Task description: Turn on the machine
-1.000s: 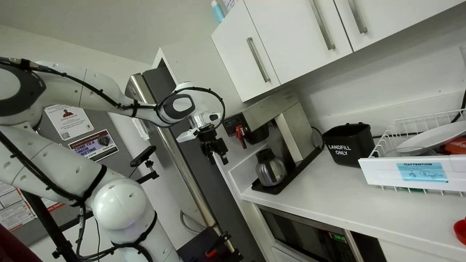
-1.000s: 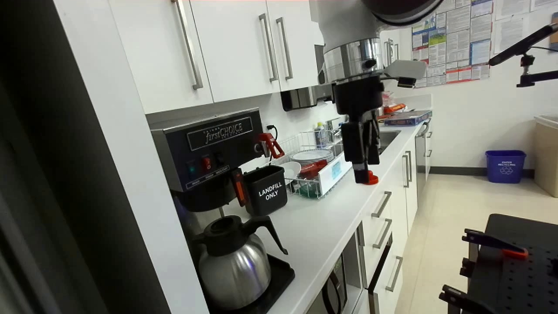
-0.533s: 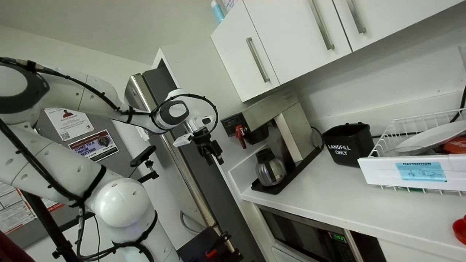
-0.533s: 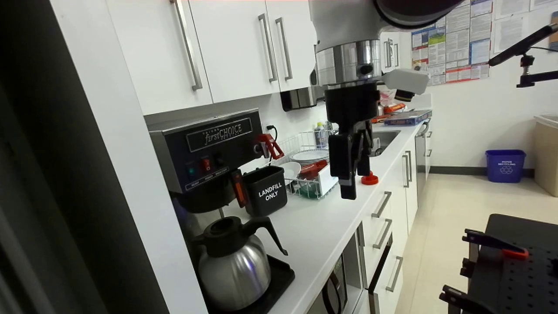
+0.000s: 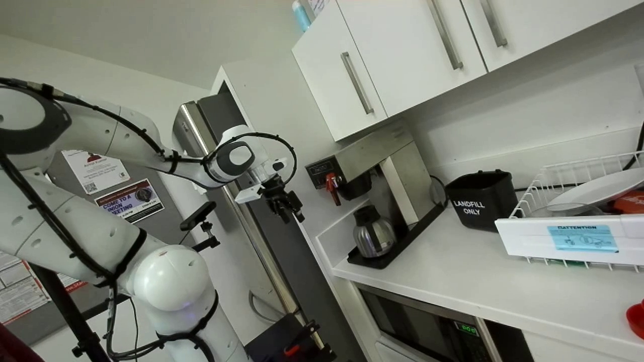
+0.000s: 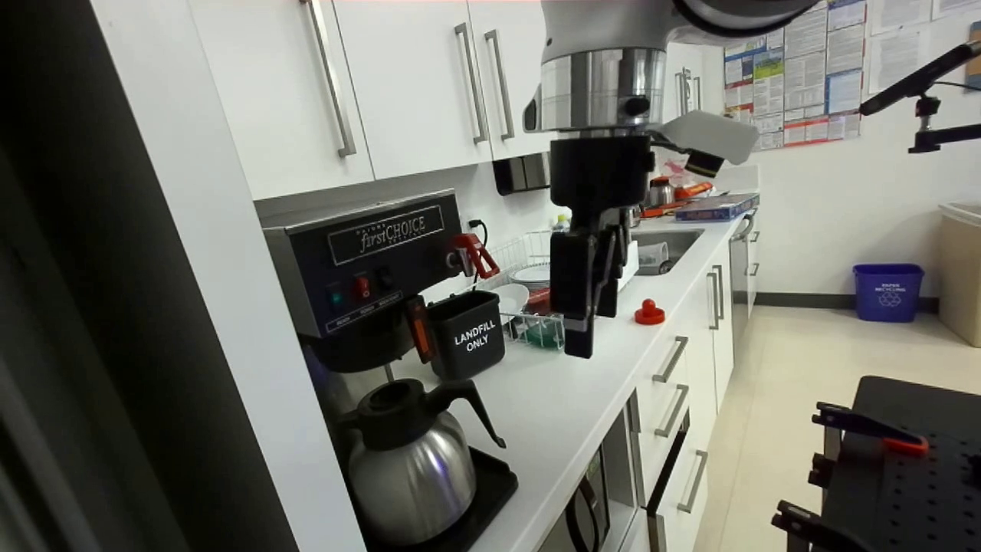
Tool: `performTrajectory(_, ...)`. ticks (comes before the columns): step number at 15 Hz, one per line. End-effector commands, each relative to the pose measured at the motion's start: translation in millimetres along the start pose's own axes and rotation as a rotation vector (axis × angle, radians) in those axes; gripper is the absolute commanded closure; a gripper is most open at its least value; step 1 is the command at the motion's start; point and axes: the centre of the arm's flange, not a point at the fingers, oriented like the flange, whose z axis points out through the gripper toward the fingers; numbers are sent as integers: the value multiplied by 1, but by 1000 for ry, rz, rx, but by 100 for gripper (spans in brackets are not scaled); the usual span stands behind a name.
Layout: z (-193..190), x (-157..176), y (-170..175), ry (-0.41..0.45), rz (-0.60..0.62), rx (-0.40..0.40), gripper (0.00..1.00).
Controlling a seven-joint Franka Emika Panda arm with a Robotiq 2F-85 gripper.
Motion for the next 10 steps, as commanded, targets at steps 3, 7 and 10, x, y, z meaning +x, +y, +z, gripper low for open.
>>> performTrajectory(3,-19,13,-45,202,27,0,58)
performTrajectory(7,-24,31,-52,360,68,-4,88)
performTrajectory(10,-21,43,-50,460,66,-30,100)
